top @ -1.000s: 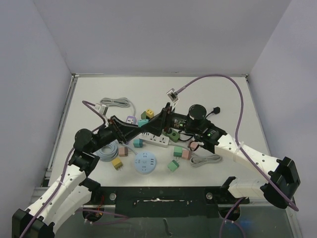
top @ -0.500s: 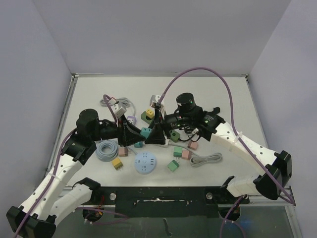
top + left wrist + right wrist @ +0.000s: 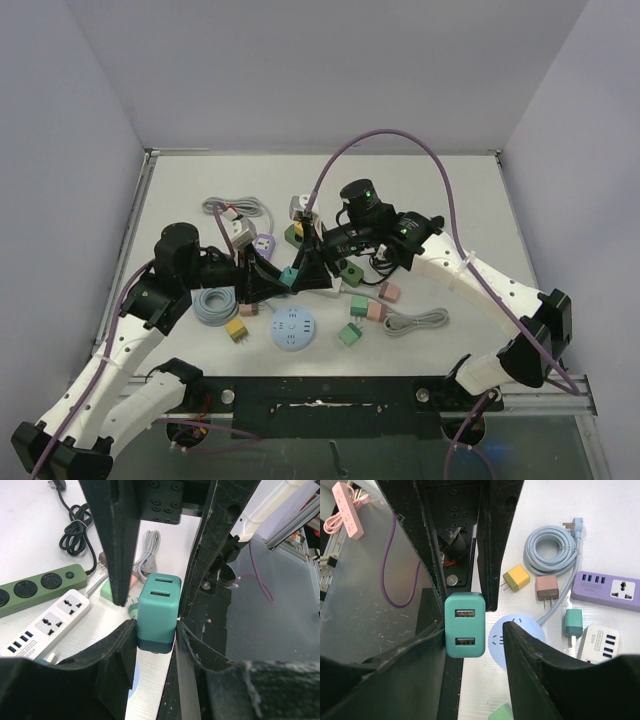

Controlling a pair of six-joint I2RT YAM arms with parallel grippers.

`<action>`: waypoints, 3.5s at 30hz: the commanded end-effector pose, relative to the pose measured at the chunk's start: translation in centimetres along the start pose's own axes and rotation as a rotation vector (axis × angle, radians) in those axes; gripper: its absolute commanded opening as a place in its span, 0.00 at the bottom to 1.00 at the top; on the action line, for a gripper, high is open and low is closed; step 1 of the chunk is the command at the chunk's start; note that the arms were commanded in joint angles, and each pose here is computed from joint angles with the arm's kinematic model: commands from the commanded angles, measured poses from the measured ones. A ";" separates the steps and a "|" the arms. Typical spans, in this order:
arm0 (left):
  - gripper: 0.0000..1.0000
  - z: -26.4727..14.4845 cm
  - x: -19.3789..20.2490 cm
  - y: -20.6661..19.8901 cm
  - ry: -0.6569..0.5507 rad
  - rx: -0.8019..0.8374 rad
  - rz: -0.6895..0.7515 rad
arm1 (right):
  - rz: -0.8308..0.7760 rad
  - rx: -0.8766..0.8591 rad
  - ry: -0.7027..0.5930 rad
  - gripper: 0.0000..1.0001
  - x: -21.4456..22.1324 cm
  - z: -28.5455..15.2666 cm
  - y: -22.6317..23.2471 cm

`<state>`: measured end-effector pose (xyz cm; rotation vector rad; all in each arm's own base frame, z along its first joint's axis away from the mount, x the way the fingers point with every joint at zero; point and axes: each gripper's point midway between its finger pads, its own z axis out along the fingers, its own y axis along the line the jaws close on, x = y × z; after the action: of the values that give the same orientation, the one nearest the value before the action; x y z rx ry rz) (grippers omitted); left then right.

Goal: Insert the plug

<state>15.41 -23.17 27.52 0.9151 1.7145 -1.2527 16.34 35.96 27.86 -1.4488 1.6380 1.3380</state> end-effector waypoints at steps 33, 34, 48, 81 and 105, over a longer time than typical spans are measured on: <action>0.67 -8.7 2.4 10.5 -0.367 -0.879 -0.279 | 0.209 0.784 0.009 0.00 8.3 -5.6 -21.8; 0.67 -8.9 2.4 10.5 -0.372 -0.887 -0.277 | 0.213 0.793 0.010 0.00 8.5 -5.4 -22.5; 0.67 -9.1 2.3 10.0 -0.390 -0.875 -0.267 | 0.204 0.802 0.043 0.00 9.2 -3.4 -26.8; 0.67 -9.2 2.3 9.9 -0.399 -0.875 -0.269 | 0.252 0.888 0.519 0.00 21.5 -2.7 -28.3; 0.67 -9.1 2.4 10.0 -0.393 -0.877 -0.272 | 0.306 0.846 0.308 0.45 12.0 -1.5 -26.6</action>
<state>21.37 -11.74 22.31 -0.0661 1.8578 -0.6309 38.14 31.45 7.28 -0.9629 2.3191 0.3812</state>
